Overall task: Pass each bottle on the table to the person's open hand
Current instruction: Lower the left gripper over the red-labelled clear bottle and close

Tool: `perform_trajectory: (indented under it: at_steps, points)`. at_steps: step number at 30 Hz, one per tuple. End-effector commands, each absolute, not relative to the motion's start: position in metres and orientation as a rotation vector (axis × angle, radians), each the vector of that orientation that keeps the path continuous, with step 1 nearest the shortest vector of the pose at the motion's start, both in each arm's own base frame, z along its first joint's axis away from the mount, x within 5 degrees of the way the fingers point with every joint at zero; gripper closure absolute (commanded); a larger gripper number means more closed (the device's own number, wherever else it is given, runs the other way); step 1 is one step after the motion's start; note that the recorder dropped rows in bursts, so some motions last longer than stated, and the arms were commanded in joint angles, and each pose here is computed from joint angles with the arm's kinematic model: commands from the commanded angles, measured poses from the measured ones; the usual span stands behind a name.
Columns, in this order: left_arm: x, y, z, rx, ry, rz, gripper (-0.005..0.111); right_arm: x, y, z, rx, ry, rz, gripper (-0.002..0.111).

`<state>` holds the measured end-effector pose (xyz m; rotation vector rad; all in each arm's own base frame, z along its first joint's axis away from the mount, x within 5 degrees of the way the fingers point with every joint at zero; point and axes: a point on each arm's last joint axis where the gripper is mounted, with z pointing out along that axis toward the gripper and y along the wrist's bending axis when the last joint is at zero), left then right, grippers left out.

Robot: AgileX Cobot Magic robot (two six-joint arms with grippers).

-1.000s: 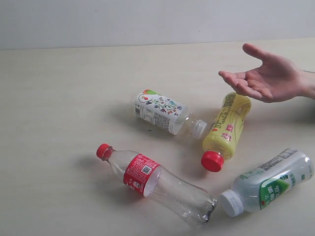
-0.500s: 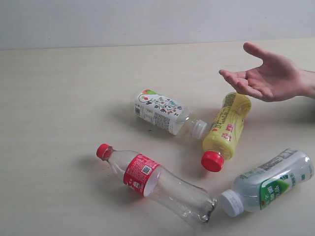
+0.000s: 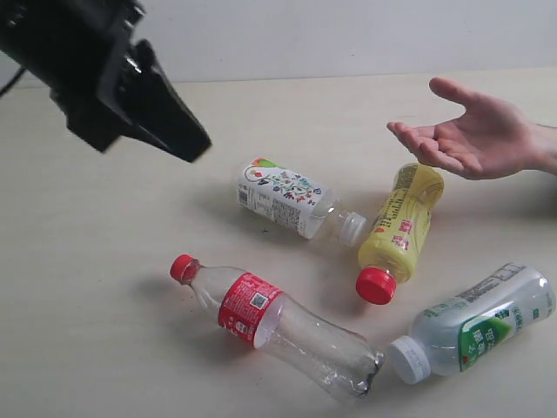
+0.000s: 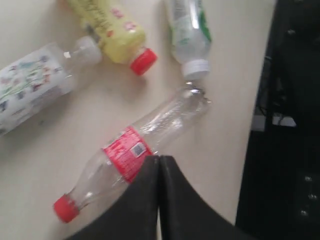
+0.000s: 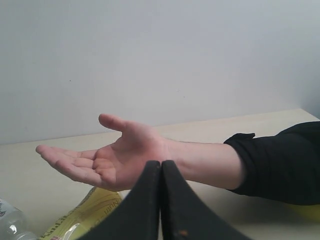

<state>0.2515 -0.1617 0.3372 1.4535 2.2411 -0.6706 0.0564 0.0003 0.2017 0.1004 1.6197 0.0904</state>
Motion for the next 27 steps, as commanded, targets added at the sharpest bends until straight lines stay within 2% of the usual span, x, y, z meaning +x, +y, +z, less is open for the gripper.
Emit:
perform_trajectory:
  at_steps: [1,2,4,5,6,10,18,24,27]
  points:
    - [0.222,-0.212,0.329,1.828,1.994,-0.698,0.100,0.056,0.000,0.201,0.094,1.614,0.087,0.108]
    - [0.218,-0.220,0.326,1.878,1.946,-0.682,0.096,0.056,0.000,0.201,0.094,1.614,0.087,0.108]
    - [0.204,-0.246,0.313,2.039,1.827,-0.578,0.077,0.056,0.000,0.201,0.094,1.614,0.087,0.108]
    - [0.202,-0.250,0.311,2.041,1.831,-0.558,0.073,0.056,0.000,0.201,0.094,1.614,0.087,0.108]
    - [0.199,-0.258,0.305,2.069,1.827,-0.518,0.064,0.056,0.000,0.201,0.094,1.614,0.087,0.108]
    - [0.202,-0.262,0.286,2.284,1.716,-0.162,0.052,0.056,0.000,0.201,0.094,1.614,0.087,0.108]
    - [0.217,-0.277,0.255,2.306,1.724,-0.120,0.050,0.056,0.000,0.201,0.094,1.614,0.087,0.108]
    - [0.224,-0.285,0.228,2.339,1.780,-0.123,0.042,0.056,0.000,0.201,0.094,1.614,0.087,0.108]
    - [0.226,-0.287,0.220,2.354,1.777,-0.114,0.042,0.056,0.000,0.201,0.094,1.614,0.087,0.108]
